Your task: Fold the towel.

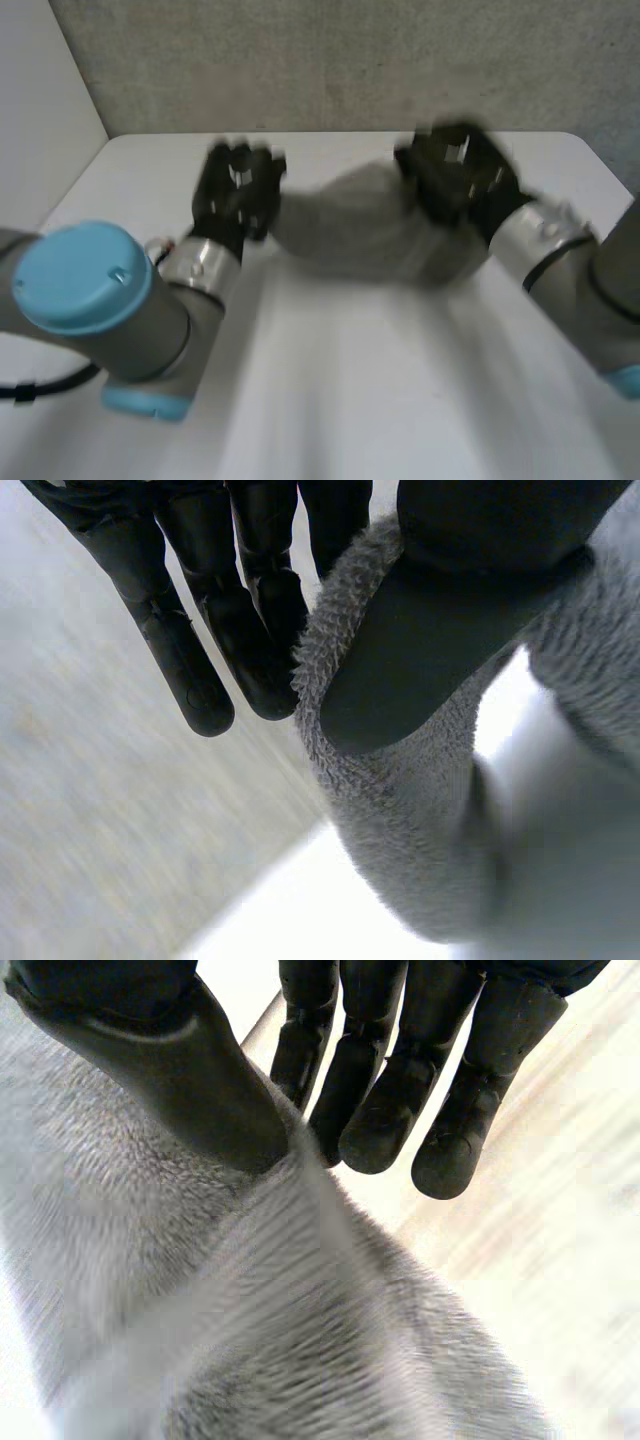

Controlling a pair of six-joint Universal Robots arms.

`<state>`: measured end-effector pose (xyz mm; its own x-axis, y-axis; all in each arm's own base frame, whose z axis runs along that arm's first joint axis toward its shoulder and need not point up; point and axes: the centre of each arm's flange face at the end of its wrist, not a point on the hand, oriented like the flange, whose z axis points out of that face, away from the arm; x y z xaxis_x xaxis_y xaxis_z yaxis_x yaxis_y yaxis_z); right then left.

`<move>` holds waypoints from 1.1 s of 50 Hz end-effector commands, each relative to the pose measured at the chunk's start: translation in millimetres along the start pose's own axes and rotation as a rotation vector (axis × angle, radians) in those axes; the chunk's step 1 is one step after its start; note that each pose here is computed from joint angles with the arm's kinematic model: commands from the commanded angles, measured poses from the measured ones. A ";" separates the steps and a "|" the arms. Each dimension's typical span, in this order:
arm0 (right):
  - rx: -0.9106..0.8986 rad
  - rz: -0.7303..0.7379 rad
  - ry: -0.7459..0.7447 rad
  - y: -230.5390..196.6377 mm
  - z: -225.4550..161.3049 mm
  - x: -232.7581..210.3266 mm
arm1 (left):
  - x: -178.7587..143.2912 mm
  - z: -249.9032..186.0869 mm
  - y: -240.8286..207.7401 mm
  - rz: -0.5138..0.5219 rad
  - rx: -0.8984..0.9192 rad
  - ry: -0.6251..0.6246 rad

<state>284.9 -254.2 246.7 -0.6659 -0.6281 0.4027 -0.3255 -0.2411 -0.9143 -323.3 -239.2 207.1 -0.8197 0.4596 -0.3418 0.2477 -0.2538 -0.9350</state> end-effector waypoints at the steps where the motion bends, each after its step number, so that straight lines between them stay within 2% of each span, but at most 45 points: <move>1: -0.371 -0.123 -0.179 66.9 -18.6 -30.5 | 32.9 -41.8 44.1 0.032 -0.255 0.163; 5: -0.375 -0.119 -0.170 67.7 -21.7 -30.8 | 41.1 -49.0 33.8 0.034 -0.262 0.206; 17: -0.369 -0.011 -0.140 49.9 -37.9 -29.8 | 30.1 -43.1 0.4 0.027 -0.172 0.171; 20: -0.334 -0.009 -0.125 25.7 -46.2 -20.9 | 20.8 -44.4 -21.1 0.019 -0.120 0.146; 21: -0.278 -0.024 -0.102 4.0 -51.9 -14.3 | 12.9 -45.0 -36.8 0.013 -0.076 0.124; 22: -0.277 -0.024 -0.101 3.7 -52.0 -14.2 | 12.9 -45.0 -36.9 0.013 -0.075 0.124; 24: -0.117 -0.057 -0.040 -45.1 -63.0 3.2 | -4.4 -48.3 -75.4 -0.008 0.038 0.073; 25: -0.116 -0.057 -0.039 -45.3 -63.1 3.3 | -4.5 -48.3 -75.6 -0.008 0.038 0.072; 26: -0.036 -0.053 0.001 -69.1 -69.1 14.7 | -14.1 -51.5 -96.2 -0.019 0.102 0.044; 27: 0.037 -0.034 0.040 -90.3 -74.4 26.5 | -14.2 -51.5 -96.4 -0.019 0.102 0.043; 28: 0.038 -0.034 0.040 -90.5 -74.4 26.7 | -23.4 -56.5 -116.0 -0.028 0.164 0.019; 29: 0.100 -0.002 0.068 -108.2 -78.4 37.5 | -31.9 -60.9 -133.7 -0.036 0.225 -0.007; 34: 0.168 0.054 0.079 -133.4 -83.2 57.3 | -48.5 -64.3 -162.8 -0.070 0.337 -0.064; 38: 0.083 0.090 0.055 -115.8 -72.7 68.3 | -51.7 -56.4 -160.5 -0.080 0.332 -0.074; 40: -0.044 0.137 -0.006 -82.7 -49.5 69.2 | -42.2 -38.5 -133.8 -0.063 0.248 -0.048; 41: -0.045 0.137 -0.007 -82.6 -49.4 69.1 | -42.1 -38.4 -133.6 -0.063 0.248 -0.048; 45: -0.202 0.072 -0.120 -46.0 -17.8 53.7 | -27.4 -10.5 -86.5 -0.036 0.080 -0.001; 46: -0.203 0.072 -0.120 -45.8 -17.7 53.6 | -27.3 -10.4 -86.4 -0.036 0.080 -0.001; 48: -0.253 -0.001 -0.122 -29.2 6.1 55.4 | -25.0 16.6 -54.3 -0.013 -0.017 0.004; 52: -0.229 -0.071 -0.044 -25.5 28.5 68.6 | -39.1 45.1 -42.9 0.011 -0.039 -0.037; 53: -0.159 -0.110 0.021 -32.1 40.3 78.3 | -46.6 55.4 -48.3 0.023 -0.014 -0.061; 54: -0.158 -0.111 0.021 -32.1 40.4 78.4 | -46.7 55.5 -48.4 0.024 -0.014 -0.061; 55: -0.044 -0.146 0.071 -43.1 52.4 80.0 | -54.9 62.3 -60.7 0.032 0.030 -0.089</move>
<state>261.8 -296.4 298.8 -0.6039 -0.6869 0.4043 -0.4867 -0.0839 -0.8696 -324.3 -261.2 273.9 -0.8303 0.4457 -0.3344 0.2446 -0.2477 -0.9375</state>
